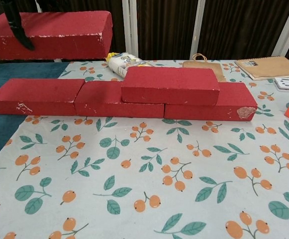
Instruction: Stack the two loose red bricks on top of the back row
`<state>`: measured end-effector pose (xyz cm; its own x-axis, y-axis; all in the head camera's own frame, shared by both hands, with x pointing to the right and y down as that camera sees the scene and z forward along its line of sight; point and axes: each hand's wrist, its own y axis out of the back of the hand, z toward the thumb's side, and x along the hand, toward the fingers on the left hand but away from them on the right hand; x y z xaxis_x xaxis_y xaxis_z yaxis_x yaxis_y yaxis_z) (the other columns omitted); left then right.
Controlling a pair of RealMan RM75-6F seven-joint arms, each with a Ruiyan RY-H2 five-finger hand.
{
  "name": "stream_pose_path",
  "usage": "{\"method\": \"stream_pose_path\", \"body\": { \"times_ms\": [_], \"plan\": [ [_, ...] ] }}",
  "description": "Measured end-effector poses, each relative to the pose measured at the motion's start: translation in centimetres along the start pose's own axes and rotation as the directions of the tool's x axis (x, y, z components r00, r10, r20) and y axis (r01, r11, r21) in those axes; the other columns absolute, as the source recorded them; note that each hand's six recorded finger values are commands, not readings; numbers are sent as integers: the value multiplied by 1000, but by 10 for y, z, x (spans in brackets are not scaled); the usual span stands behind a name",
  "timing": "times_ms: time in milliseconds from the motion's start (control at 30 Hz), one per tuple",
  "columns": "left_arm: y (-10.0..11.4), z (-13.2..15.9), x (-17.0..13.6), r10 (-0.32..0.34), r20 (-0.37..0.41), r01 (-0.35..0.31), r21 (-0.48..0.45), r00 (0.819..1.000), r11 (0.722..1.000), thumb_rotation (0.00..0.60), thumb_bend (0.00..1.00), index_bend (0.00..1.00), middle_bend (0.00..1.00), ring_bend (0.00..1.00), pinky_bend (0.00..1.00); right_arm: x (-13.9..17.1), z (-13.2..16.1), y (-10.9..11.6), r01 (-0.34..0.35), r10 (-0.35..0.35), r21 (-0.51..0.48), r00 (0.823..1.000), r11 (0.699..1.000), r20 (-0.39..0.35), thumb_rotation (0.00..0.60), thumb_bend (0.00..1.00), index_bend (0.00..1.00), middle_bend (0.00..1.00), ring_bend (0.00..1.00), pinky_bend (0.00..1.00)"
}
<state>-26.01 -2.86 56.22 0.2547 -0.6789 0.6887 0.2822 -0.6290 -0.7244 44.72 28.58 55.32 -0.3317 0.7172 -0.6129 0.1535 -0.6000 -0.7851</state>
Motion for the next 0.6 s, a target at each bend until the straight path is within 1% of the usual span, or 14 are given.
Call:
{"method": "stream_pose_path", "body": {
  "times_ms": [100, 300, 600],
  "plan": [
    [1, -2, 14, -5, -9, 5, 23, 1000, 1000, 600, 66, 285, 277, 203, 229, -2, 2, -2, -3, 3, 10, 1000, 1000, 4, 600, 186, 0, 0, 0, 0],
    [-5, 2, 35, -21, -9, 22, 56, 1000, 998, 600, 67, 288, 274, 200, 222, -5, 2, -5, -5, 5, 22, 1000, 1000, 20, 600, 186, 0, 0, 0, 0],
    [-14, 8, 53, -35, 10, 34, 40, 999, 999, 600, 66, 302, 274, 200, 222, -8, -2, -5, 5, -7, 30, 998, 1000, 56, 600, 186, 0, 0, 0, 0]
  ]
}}
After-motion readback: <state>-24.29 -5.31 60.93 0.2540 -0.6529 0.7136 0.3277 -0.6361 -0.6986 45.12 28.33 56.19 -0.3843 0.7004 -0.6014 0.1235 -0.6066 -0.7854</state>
